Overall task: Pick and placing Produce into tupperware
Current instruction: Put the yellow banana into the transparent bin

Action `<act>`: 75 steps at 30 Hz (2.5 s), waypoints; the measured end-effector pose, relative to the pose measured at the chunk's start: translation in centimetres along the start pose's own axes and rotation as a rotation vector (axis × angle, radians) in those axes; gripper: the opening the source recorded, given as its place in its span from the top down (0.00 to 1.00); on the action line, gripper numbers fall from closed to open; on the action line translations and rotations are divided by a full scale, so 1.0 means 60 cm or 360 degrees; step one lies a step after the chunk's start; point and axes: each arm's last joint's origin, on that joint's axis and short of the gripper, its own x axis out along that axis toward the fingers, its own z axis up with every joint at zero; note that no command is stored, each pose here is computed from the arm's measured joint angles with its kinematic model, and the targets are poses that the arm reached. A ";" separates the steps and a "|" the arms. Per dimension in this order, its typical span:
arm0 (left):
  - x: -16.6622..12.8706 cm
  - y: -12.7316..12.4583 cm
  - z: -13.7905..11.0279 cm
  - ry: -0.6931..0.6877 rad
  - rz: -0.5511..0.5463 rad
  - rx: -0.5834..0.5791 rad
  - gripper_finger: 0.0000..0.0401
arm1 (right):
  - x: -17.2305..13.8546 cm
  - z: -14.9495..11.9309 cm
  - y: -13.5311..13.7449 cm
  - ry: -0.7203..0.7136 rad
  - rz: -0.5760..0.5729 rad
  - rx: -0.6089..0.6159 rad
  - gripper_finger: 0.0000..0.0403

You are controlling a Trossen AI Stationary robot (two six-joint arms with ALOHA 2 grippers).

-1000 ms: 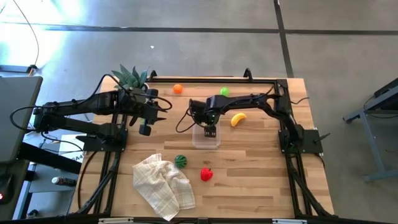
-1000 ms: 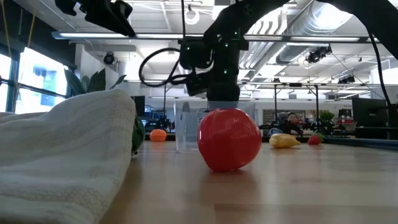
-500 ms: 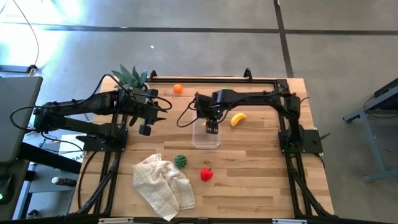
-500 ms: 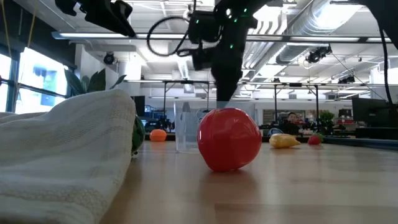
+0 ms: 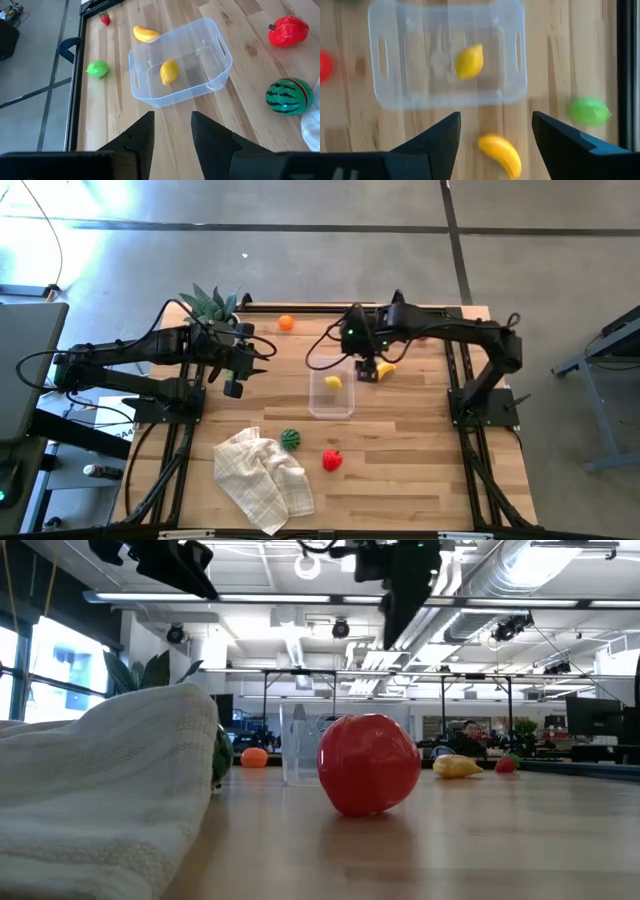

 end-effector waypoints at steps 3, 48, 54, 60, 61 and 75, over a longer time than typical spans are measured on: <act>0.000 0.000 0.000 0.0000 0.0000 0.0001 0.71 | -0.010 -0.016 -0.005 0.0102 -0.0012 -0.0058 0.41; 0.000 0.000 0.000 0.0000 0.0000 0.0000 0.71 | 0.182 -0.188 -0.059 0.0341 0.0078 -0.0488 0.51; 0.000 0.000 0.000 0.0000 -0.0001 0.0001 0.71 | 0.191 -0.190 -0.059 0.0297 0.0052 -0.0518 0.47; 0.000 0.000 0.000 0.0000 0.0000 0.0000 0.71 | 0.192 -0.184 -0.062 0.0240 0.0015 -0.0522 0.42; 0.000 0.000 0.000 0.0000 0.0000 0.0000 0.71 | 0.193 -0.184 -0.061 0.0237 0.0021 -0.0519 0.41; 0.000 0.000 0.000 0.0000 0.0000 0.0000 0.71 | 0.248 -0.185 -0.063 0.0337 0.0131 -0.0508 0.39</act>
